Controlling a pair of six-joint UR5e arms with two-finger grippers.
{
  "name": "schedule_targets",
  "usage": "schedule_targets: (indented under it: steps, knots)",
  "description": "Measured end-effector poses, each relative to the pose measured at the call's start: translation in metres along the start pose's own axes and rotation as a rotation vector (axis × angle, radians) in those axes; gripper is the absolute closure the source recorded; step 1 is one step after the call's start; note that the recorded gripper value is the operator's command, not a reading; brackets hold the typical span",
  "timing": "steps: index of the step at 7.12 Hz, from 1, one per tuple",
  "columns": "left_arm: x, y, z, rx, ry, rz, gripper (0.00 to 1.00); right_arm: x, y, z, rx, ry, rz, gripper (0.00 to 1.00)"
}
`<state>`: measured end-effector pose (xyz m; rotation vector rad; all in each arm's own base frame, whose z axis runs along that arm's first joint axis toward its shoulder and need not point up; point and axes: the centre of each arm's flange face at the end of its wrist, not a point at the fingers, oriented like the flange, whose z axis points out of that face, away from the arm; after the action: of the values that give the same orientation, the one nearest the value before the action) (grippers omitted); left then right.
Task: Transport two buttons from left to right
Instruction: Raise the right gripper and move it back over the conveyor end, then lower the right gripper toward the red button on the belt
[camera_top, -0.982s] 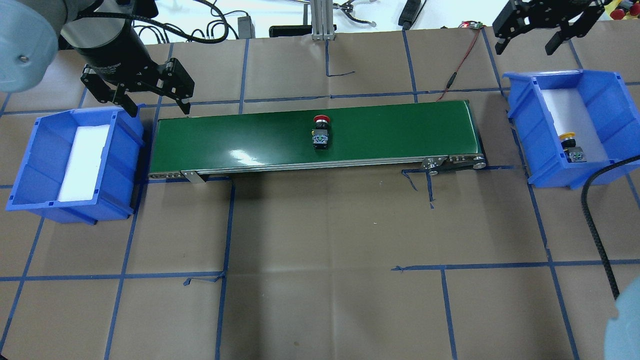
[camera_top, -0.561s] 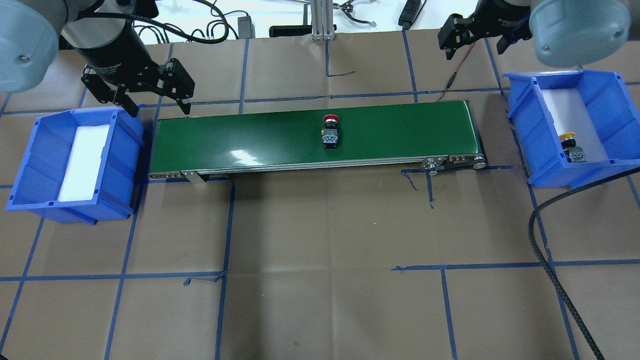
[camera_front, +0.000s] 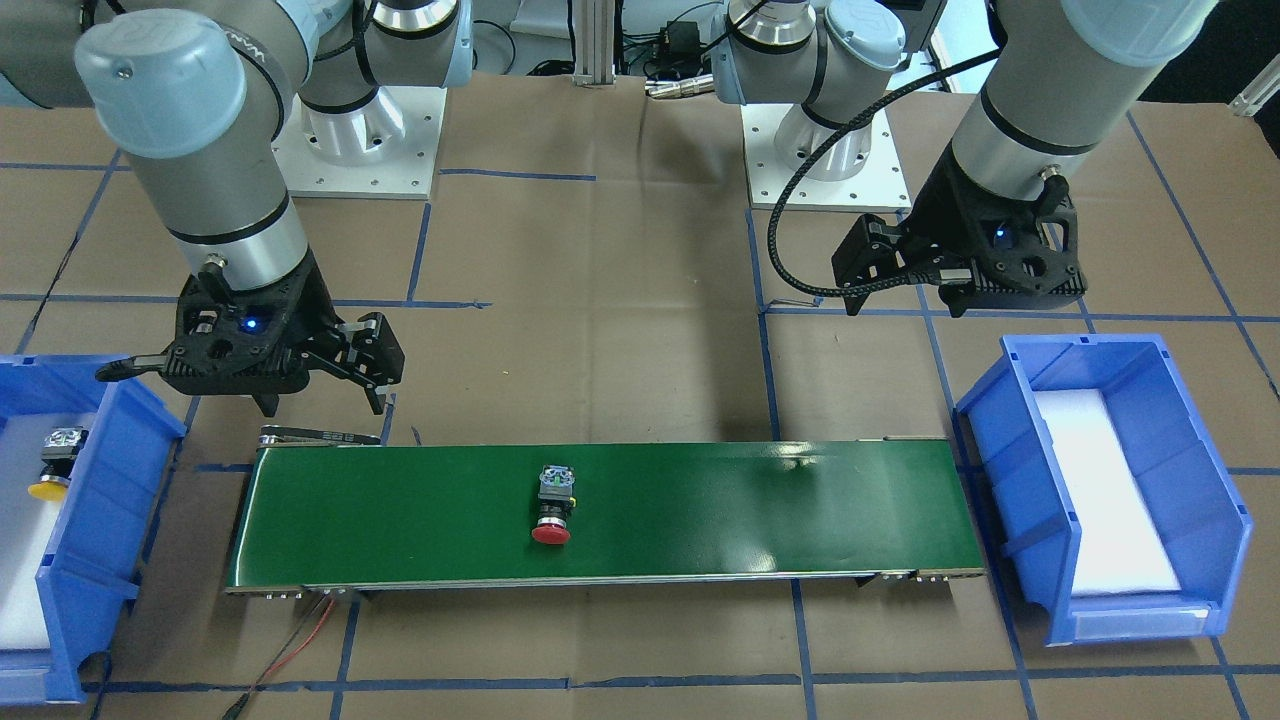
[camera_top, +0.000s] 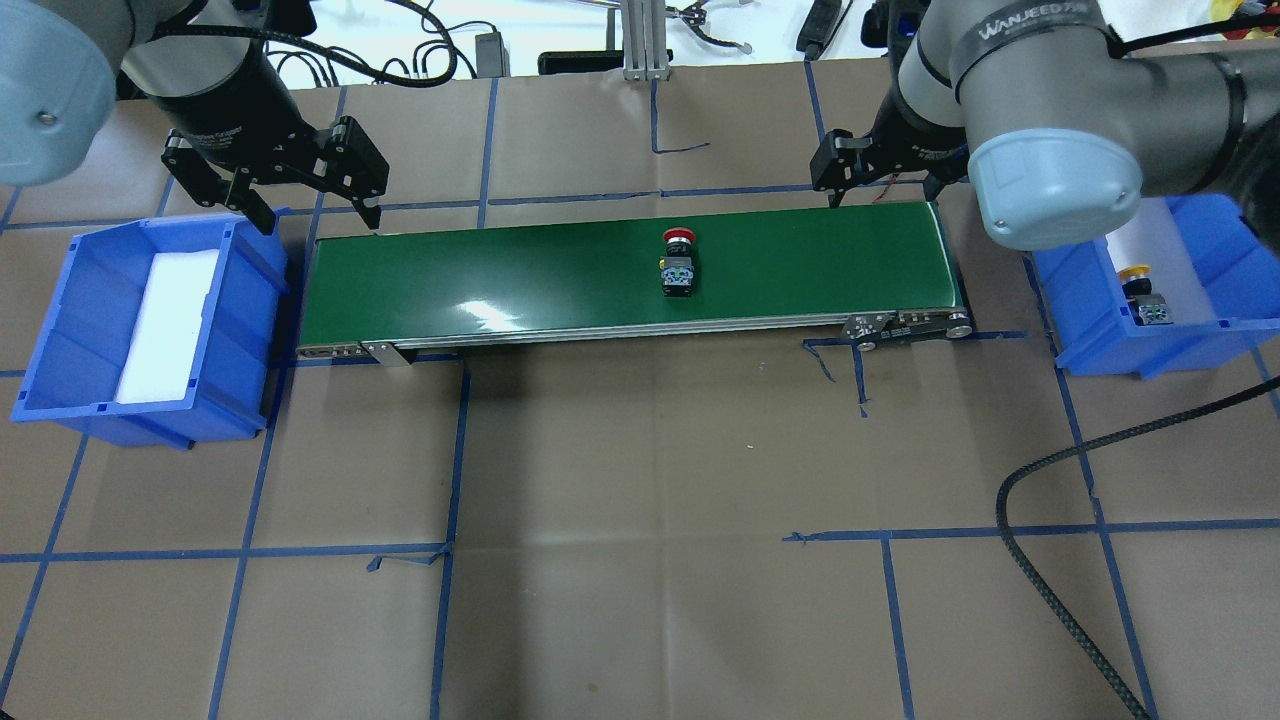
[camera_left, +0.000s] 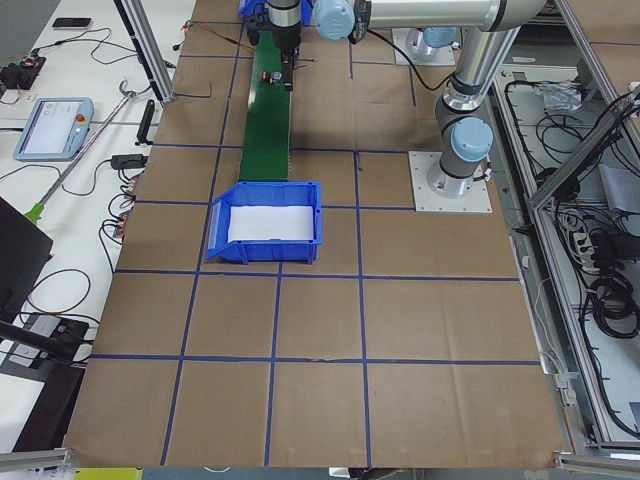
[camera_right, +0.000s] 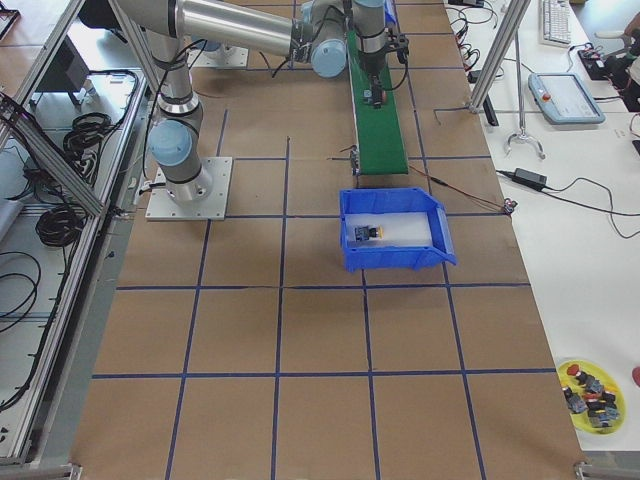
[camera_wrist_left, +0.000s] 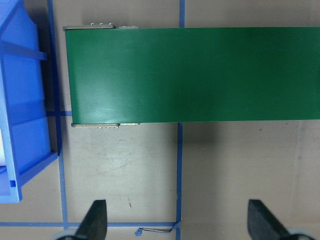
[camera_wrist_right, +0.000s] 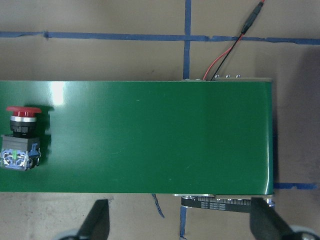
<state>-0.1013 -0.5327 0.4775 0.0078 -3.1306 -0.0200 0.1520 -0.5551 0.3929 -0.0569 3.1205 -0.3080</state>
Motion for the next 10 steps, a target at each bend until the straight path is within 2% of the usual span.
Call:
schedule_targets:
  steps: [6,10]
  knots:
    - [0.0,0.0,0.0,0.001,0.0,-0.001,0.0,-0.004,-0.012,0.041,0.021,-0.009,0.024,0.0]
    - [0.0,0.0,0.0,0.001,0.0,-0.001,0.0,-0.006,-0.019,0.063,-0.003,-0.027,0.068,0.0]
